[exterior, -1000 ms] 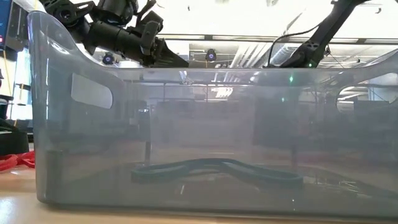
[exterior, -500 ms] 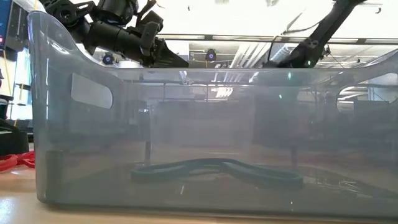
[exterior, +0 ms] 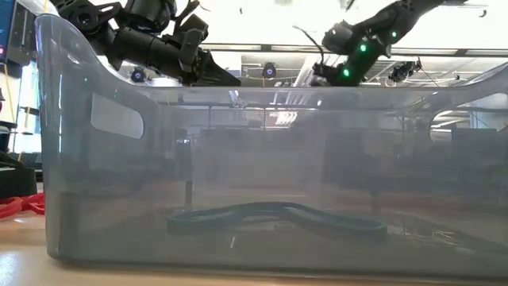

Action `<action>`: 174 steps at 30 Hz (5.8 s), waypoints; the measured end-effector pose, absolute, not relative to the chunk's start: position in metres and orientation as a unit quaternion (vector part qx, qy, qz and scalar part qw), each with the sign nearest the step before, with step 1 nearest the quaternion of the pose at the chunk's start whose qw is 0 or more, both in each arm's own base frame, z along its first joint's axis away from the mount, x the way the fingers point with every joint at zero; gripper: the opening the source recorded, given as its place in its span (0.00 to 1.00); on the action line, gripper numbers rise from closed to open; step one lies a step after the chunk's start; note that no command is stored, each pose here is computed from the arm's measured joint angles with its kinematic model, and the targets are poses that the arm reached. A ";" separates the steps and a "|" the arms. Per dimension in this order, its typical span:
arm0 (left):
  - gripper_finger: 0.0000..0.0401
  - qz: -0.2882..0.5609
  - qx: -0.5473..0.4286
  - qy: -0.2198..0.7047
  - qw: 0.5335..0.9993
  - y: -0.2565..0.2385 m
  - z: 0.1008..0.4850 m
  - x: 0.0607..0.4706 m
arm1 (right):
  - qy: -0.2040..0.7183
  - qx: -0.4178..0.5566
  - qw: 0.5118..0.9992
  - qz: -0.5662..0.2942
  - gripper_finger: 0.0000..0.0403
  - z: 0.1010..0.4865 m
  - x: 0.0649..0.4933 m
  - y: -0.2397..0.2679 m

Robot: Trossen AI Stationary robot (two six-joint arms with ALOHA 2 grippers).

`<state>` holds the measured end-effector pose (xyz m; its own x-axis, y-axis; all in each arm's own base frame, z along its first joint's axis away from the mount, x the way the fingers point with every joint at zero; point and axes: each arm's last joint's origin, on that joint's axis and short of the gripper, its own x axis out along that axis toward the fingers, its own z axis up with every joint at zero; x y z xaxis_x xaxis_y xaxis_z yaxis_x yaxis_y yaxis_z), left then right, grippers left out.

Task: Sort rubber bands into baskets
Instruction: Put the black rubber band into the white bin

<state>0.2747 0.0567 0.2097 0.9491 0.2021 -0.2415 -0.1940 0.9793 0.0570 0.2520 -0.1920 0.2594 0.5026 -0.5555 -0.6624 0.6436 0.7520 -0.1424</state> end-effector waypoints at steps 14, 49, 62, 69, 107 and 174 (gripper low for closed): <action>0.00 0.093 0.006 0.119 0.989 0.056 0.211 0.275 | 0.352 0.005 0.905 -0.238 0.00 0.261 0.332 -0.204; 0.00 0.090 -0.018 0.121 0.988 0.056 0.212 0.273 | 0.466 0.011 0.863 -0.194 0.37 0.204 0.376 -0.233; 0.00 0.109 -0.018 0.108 0.988 0.065 0.219 0.268 | 0.349 0.000 0.917 -0.194 0.01 0.234 0.334 -0.215; 0.00 0.109 -0.013 0.122 0.986 0.065 0.221 0.263 | 0.268 0.006 0.942 -0.201 0.00 0.228 0.295 -0.178; 0.02 0.252 -0.092 0.421 0.867 0.073 0.207 0.178 | 0.183 -0.002 0.963 -0.198 0.00 0.215 0.251 -0.083; 0.00 0.330 -0.094 0.582 0.737 0.163 0.180 0.188 | 0.196 -0.004 0.962 -0.192 0.00 0.212 0.251 -0.082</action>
<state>0.1878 0.1626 0.1797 0.1041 0.3769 -0.9204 -0.5968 0.7639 0.2454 0.2507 -0.0823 0.2125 0.8492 -0.3712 -0.3756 0.3685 0.9260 -0.0822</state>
